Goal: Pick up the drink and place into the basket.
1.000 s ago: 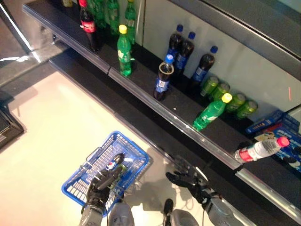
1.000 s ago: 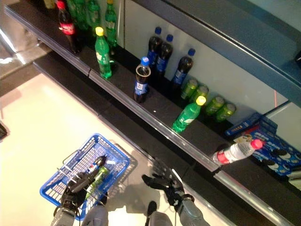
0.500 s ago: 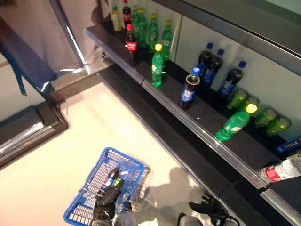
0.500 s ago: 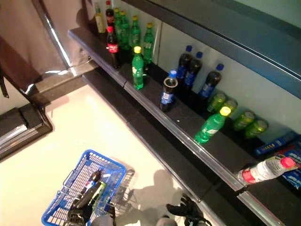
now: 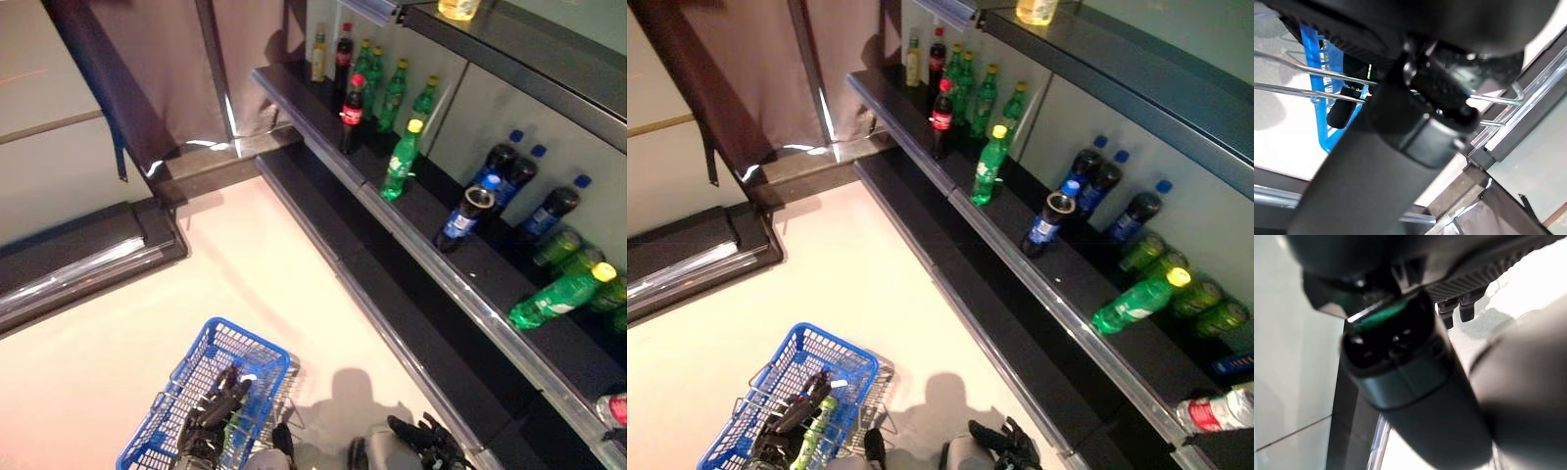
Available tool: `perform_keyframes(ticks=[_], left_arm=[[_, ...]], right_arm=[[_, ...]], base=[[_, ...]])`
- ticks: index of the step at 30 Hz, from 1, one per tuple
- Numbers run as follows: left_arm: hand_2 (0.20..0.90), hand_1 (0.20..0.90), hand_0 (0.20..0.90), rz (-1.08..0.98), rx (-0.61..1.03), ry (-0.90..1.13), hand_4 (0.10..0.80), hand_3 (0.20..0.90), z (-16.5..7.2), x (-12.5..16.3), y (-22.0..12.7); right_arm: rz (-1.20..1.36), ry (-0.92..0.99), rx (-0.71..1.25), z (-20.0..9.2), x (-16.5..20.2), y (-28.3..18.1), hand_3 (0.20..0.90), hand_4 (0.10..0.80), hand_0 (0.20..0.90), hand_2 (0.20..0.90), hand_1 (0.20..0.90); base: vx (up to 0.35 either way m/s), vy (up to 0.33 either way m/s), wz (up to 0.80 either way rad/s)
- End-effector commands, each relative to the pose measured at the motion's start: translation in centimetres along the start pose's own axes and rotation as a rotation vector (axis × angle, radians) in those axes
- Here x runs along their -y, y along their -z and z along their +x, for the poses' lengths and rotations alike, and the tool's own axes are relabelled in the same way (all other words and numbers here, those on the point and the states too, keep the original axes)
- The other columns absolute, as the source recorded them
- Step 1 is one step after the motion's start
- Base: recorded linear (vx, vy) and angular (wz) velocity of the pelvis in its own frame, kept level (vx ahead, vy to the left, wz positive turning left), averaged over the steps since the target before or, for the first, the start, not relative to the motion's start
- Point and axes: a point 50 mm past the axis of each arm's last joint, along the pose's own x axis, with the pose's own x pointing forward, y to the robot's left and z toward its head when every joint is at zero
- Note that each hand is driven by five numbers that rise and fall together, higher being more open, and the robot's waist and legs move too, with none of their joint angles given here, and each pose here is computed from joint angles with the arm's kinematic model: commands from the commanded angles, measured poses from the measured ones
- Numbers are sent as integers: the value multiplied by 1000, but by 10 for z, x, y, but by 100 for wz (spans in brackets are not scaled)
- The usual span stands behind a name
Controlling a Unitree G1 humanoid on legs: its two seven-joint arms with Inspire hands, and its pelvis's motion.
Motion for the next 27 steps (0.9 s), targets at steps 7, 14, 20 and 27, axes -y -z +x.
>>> perform_keyframes(ticks=[7,14,20,27], left_arm=[[300,300,300,89,246,390,100,200,3,57,-38],[300,300,300,62,160,374,100,200,0,53,-14],[300,300,300,-11,200,339,100,200,-1,52,-20],[300,300,300,-47,204,319,100,200,0,44,-26]], right_arm=[[108,113,36,-2,37,1,900,800,900,900,900],[60,134,33,-1,41,-1,900,800,900,900,900],[-108,52,112,2,35,-26,900,800,900,900,900],[-141,19,122,8,31,-43,900,800,900,900,900]], base=[[391,-38,22],[585,-101,17],[300,-41,-44],[404,222,-113]])
